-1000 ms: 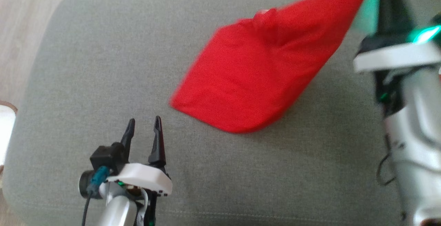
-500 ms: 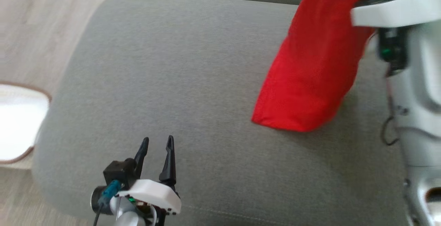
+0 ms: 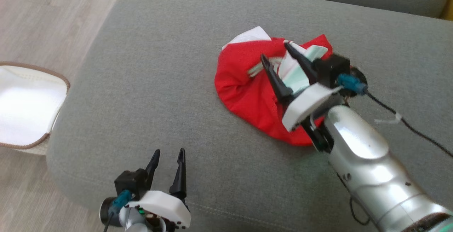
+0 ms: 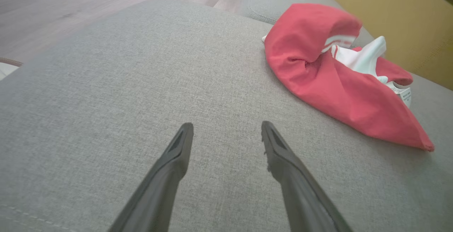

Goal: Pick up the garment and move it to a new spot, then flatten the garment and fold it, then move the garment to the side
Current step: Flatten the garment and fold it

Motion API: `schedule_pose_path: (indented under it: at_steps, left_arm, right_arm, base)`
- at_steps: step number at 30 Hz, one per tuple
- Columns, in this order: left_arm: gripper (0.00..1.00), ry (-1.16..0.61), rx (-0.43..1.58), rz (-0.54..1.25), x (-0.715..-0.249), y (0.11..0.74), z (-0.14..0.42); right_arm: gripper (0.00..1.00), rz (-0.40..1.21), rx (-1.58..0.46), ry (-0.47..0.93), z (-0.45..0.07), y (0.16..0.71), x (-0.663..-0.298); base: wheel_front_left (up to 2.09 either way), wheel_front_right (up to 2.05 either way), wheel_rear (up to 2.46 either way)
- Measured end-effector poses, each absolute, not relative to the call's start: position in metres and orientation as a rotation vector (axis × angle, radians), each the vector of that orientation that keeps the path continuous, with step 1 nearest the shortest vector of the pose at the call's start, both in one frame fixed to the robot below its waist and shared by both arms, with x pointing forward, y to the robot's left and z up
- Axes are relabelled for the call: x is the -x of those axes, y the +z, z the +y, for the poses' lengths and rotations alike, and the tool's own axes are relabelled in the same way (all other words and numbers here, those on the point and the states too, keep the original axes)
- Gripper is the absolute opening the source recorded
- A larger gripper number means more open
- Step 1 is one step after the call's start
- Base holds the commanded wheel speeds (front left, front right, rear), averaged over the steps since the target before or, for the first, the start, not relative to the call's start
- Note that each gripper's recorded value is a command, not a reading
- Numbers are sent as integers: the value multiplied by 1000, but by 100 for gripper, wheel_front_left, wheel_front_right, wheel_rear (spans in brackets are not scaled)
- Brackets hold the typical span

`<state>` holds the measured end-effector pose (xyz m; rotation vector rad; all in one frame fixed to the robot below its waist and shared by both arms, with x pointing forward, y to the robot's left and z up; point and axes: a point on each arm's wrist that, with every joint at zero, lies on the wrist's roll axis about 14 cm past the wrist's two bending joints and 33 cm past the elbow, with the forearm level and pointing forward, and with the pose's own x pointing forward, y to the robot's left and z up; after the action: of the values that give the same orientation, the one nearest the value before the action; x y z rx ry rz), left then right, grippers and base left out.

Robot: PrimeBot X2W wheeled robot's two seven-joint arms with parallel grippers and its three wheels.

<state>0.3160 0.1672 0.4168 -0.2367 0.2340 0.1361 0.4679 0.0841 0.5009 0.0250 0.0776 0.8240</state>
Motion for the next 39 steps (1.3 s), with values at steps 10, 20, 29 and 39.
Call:
schedule_pose_path:
  at_steps: [10, 20, 29, 39]
  left_arm:
    - [100, 84, 232, 234, -332, 417, 154]
    - [100, 50, 221, 223, -349, 421, 146]
    - [100, 86, 217, 252, -352, 413, 154]
    - [100, 104, 213, 260, -357, 410, 159]
  right_arm:
    - [100, 268, -29, 607, -5, 428, -475]
    - [100, 238, -7, 571, -9, 432, -516]
    - [100, 281, 35, 570, -2, 411, -549]
    - [100, 347, 31, 599, 8, 383, -543]
  base:
    - [0, 0, 0]
    - [0, 0, 0]
    - [0, 0, 0]
    - [0, 0, 0]
